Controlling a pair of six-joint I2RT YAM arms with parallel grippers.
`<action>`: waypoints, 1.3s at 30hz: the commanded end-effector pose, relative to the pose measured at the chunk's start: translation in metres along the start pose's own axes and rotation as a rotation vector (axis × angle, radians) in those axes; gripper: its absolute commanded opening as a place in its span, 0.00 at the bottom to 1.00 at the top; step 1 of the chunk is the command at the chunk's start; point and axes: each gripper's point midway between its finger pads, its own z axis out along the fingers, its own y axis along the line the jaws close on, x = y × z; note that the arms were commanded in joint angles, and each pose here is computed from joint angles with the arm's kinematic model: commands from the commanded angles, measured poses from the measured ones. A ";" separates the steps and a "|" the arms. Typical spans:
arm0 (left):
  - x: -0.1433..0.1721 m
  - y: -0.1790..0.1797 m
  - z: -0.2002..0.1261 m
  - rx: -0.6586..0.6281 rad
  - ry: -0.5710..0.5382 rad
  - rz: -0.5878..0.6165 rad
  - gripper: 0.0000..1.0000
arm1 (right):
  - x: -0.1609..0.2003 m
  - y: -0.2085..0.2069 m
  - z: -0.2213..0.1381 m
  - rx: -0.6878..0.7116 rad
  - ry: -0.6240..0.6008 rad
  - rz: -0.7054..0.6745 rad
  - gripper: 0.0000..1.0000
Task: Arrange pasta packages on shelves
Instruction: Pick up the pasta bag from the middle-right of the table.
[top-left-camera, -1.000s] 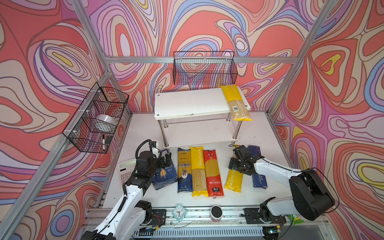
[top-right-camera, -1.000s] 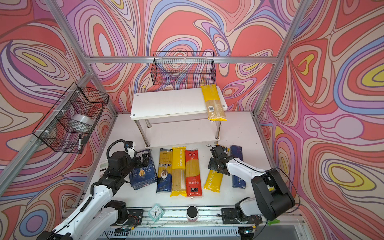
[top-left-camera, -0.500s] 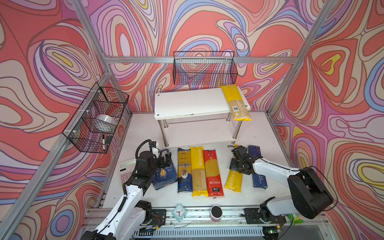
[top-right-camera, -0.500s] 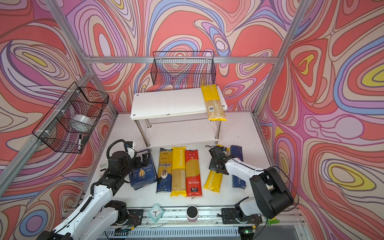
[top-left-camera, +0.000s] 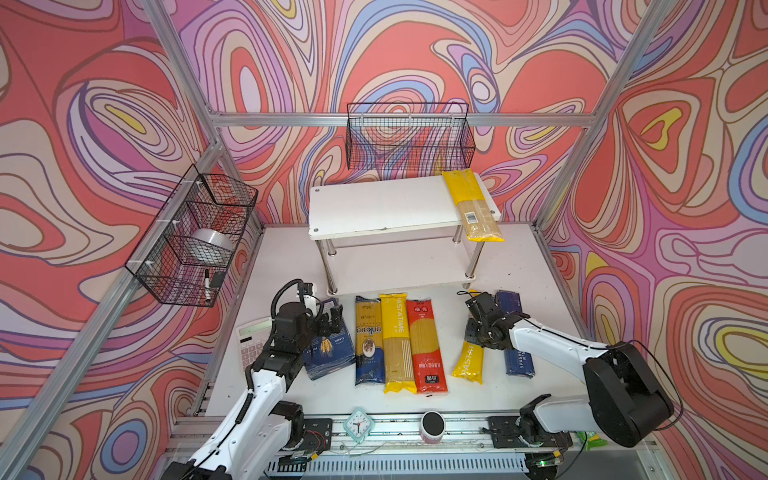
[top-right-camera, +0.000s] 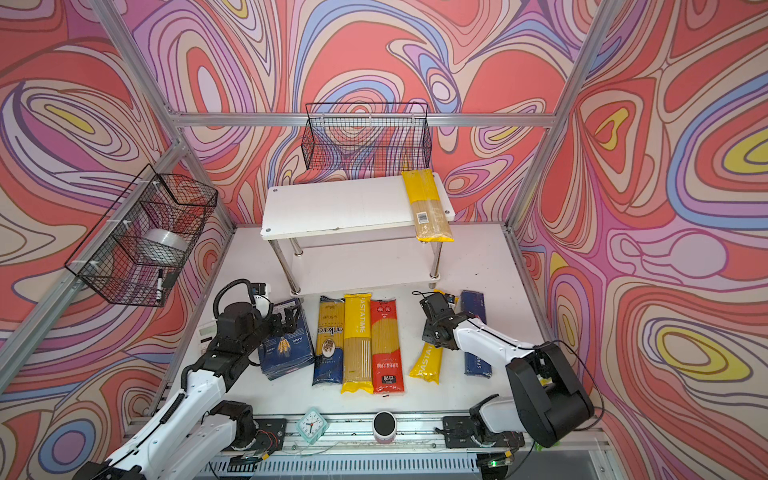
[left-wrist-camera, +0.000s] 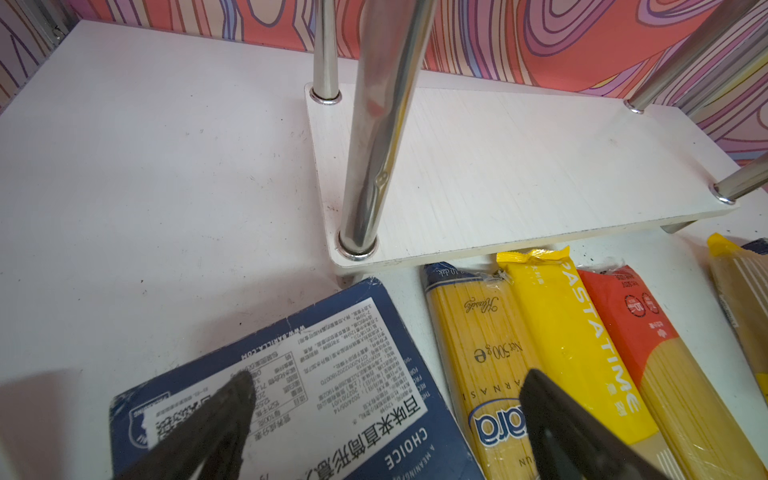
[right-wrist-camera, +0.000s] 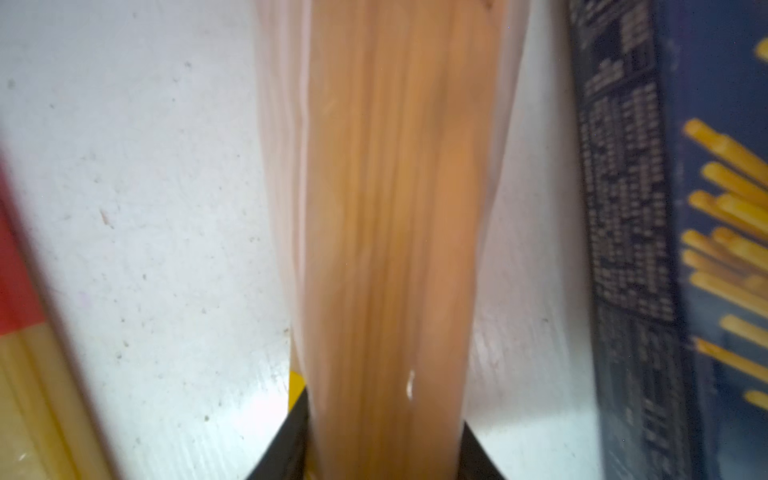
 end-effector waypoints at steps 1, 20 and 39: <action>0.003 -0.001 0.001 0.006 0.001 -0.007 1.00 | 0.015 -0.008 -0.001 0.021 0.048 -0.025 0.33; 0.003 0.000 0.001 -0.001 -0.001 -0.010 1.00 | -0.027 0.046 -0.072 -0.233 -0.040 -0.084 0.16; 0.003 -0.003 0.001 0.013 0.000 -0.006 1.00 | -0.029 0.176 -0.175 -0.699 -0.159 -0.410 0.15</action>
